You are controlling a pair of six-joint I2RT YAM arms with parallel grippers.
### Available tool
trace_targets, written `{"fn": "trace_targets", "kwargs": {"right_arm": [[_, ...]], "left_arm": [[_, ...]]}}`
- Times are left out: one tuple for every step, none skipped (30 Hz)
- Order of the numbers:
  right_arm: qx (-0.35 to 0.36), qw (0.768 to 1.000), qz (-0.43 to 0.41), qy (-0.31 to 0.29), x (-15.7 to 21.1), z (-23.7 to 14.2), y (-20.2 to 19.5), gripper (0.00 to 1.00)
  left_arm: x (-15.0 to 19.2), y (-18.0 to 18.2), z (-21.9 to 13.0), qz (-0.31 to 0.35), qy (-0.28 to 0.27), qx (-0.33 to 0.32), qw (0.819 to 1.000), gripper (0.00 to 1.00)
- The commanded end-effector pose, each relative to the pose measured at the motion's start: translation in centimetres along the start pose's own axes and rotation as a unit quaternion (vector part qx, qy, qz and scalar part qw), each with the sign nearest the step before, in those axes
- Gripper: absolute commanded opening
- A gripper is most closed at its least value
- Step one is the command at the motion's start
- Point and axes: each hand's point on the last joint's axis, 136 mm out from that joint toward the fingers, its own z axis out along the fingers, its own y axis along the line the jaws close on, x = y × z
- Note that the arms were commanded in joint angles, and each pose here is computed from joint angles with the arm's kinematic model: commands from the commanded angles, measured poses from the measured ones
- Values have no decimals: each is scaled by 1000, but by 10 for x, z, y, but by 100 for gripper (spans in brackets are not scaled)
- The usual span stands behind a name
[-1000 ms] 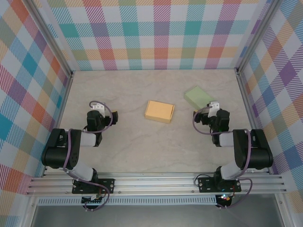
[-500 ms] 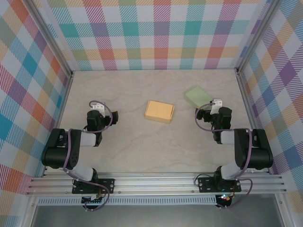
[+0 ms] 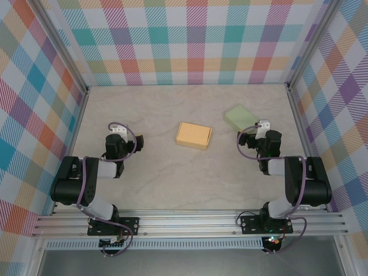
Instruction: Fold the paper box
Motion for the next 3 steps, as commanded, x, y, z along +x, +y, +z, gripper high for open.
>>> {"fn": "trace_targets", "kwargs": {"right_arm": [[-10,1000,7,2,1,1,3,100],[-10,1000,7,2,1,1,3,100],[-10,1000,7,2,1,1,3,100]], "left_arm": [[-6,2,3,-7,-4,1,1000,100],[-6,2,3,-7,-4,1,1000,100],[-6,2,3,-7,-4,1,1000,100]]}}
